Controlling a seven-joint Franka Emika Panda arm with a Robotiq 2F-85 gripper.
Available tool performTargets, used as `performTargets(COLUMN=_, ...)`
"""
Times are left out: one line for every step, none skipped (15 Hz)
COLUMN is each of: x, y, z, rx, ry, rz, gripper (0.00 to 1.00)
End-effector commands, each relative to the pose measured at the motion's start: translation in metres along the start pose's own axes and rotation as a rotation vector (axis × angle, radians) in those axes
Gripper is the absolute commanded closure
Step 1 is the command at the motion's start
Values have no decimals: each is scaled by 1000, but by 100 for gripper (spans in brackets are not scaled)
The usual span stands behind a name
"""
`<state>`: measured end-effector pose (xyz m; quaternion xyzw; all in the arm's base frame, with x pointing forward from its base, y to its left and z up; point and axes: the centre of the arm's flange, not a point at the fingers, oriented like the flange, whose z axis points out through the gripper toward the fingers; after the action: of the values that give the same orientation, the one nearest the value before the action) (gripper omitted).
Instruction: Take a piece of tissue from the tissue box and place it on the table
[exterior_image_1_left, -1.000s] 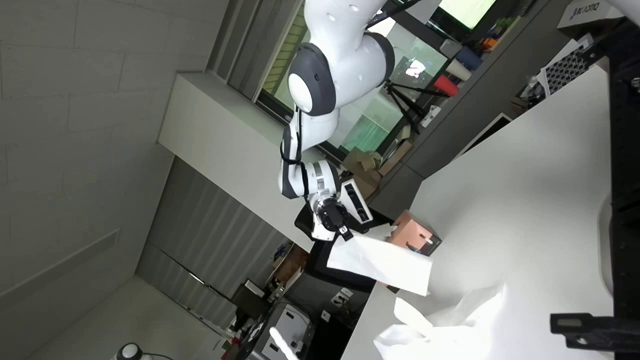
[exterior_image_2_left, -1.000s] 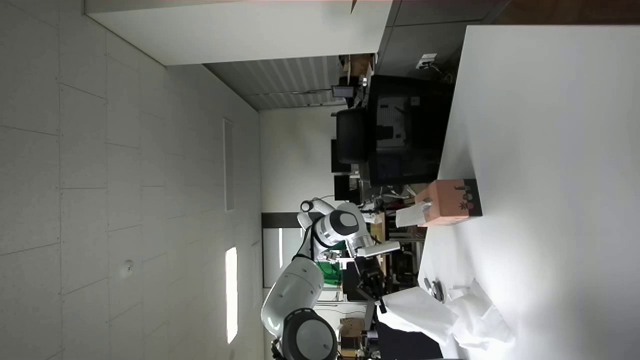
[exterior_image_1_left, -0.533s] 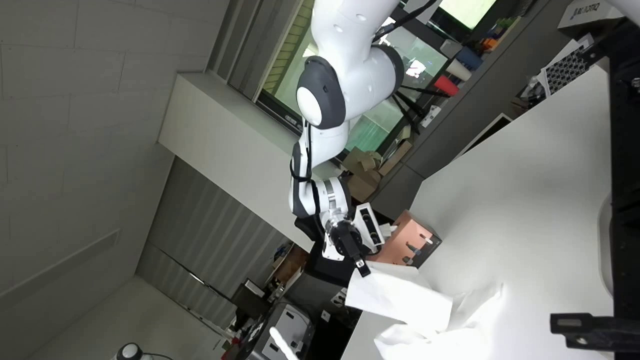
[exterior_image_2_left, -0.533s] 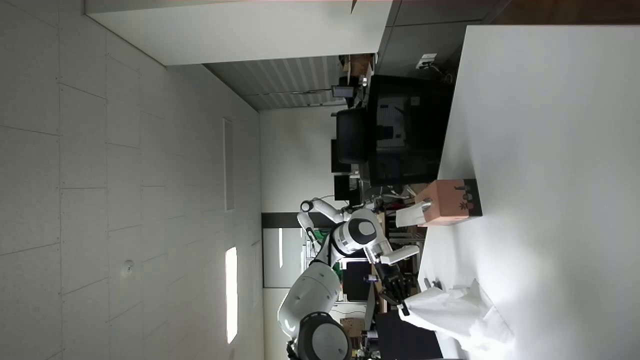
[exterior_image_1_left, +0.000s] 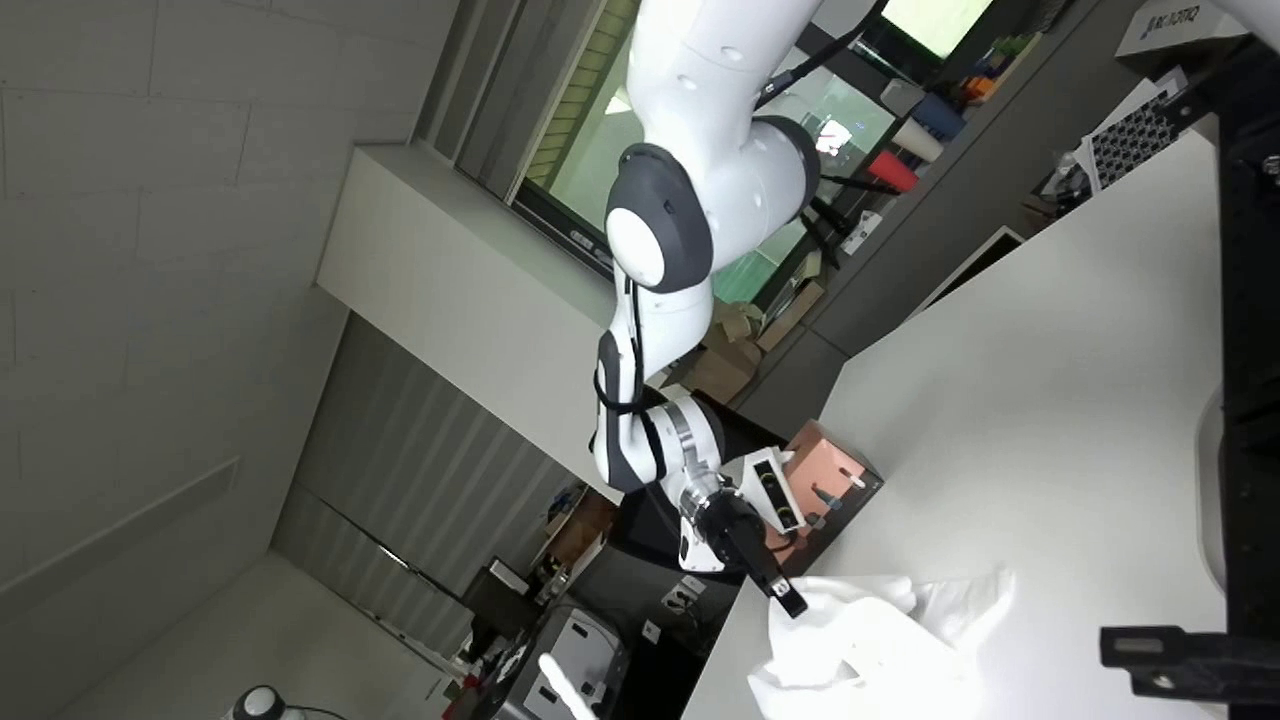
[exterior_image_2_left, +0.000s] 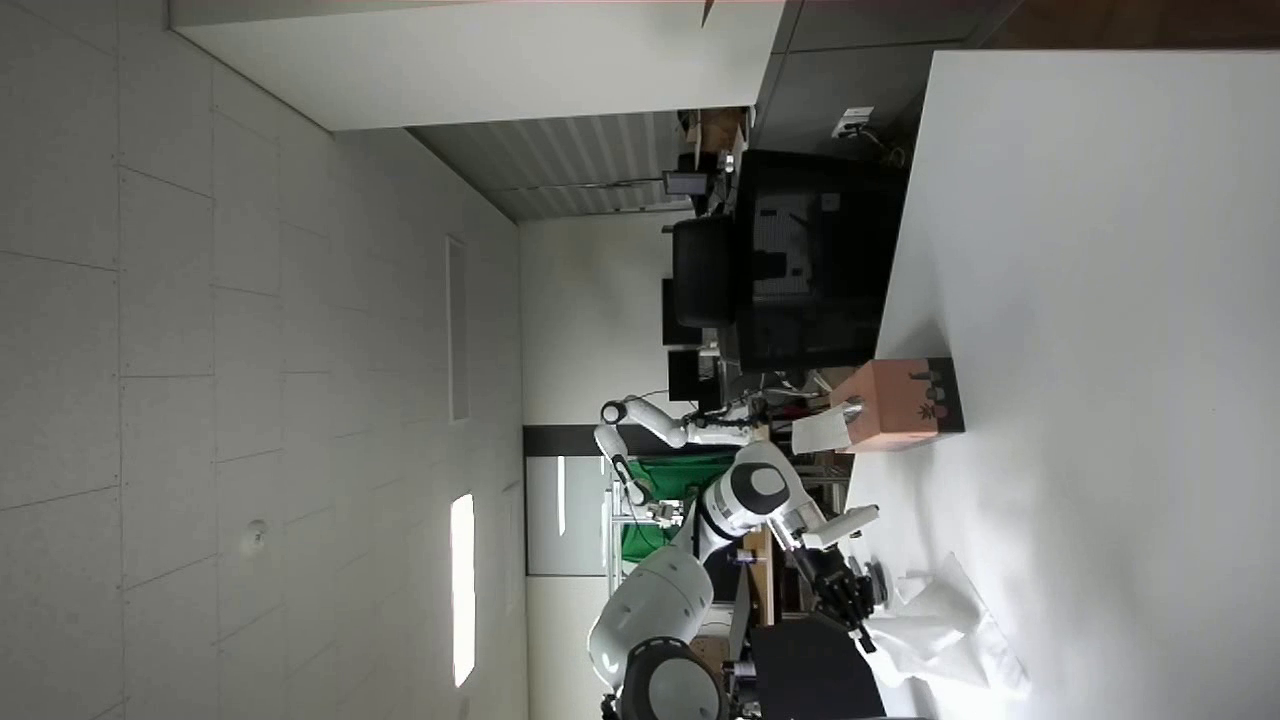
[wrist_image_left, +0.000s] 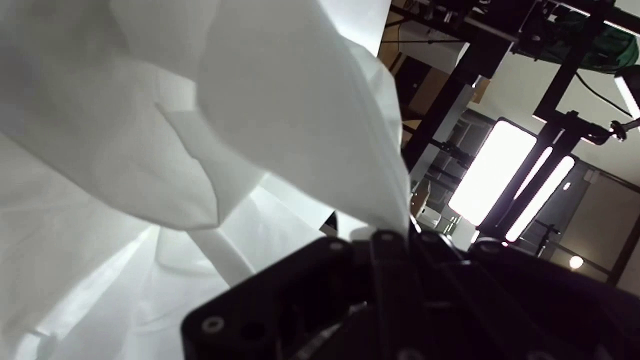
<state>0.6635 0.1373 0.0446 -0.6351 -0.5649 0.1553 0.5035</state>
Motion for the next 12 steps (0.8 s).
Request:
performTargets(x=1, y=40, z=-3, rx=-39, ry=-70, rz=50, gripper=100)
performTargets(x=-1, y=44, z=1, rx=-51, ry=-87, rz=61, gripper=100)
performTargets(x=-2, y=46, z=3, rx=-63, ry=-109, rz=70, gripper=100)
performTargets(x=-3, y=48, z=4, rx=-73, ry=-123, rz=74, gripper=100)
performTargets(x=-3, y=50, z=5, rx=-87, ry=-141, rz=76, gripper=100)
performTargets(x=-4, y=51, z=6, rx=-99, ry=-154, rz=80, gripper=100)
performTargets(x=-3, y=52, z=6, rx=-114, ry=-160, rz=85, gripper=74)
performTargets(x=-3, y=53, z=6, rx=-126, ry=-168, rz=85, gripper=73)
performTargets(x=-3, y=55, z=6, rx=-138, ry=-171, rz=81, gripper=68)
performTargets(x=-2, y=56, z=5, rx=-153, ry=-169, rz=76, gripper=60)
performTargets(x=9, y=31, z=-7, rx=-166, ry=-155, rz=49, gripper=54)
performTargets(x=14, y=27, z=-13, rx=-164, ry=-136, rz=39, gripper=46)
